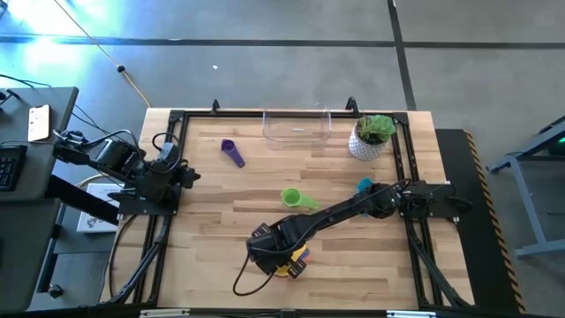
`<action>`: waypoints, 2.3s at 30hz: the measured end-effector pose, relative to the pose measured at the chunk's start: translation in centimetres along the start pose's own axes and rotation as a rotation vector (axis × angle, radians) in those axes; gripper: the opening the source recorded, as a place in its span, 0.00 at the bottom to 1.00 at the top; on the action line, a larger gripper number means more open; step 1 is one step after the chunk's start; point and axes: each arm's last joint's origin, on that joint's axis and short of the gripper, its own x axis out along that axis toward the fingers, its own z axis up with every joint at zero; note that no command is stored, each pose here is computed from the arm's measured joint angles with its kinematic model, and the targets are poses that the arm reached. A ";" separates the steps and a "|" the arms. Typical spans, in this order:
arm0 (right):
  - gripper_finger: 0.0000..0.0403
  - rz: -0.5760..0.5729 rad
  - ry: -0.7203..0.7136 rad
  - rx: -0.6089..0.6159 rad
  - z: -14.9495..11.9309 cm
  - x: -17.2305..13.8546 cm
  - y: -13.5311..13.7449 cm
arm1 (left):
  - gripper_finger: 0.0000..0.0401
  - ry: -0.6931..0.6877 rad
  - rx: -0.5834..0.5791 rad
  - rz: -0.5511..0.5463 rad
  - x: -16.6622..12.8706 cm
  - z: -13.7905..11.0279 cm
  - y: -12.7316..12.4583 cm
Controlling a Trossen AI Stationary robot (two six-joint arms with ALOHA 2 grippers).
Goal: Nest measuring cups in basket
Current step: Stack the yellow measuring cup on top of the blue measuring cup
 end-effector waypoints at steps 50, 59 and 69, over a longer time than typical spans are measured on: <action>0.16 0.036 0.174 0.767 -1.2 0.0 2.0 | 0.15 0.011 0.165 -0.002 0.0 0.0 0.0; 0.16 0.150 0.166 0.798 -0.7 0.0 2.9 | 0.15 0.011 0.167 -0.002 0.0 0.0 0.0; 0.16 0.155 0.115 0.807 0.0 0.6 3.3 | 0.15 0.015 0.191 -0.003 0.0 0.0 0.0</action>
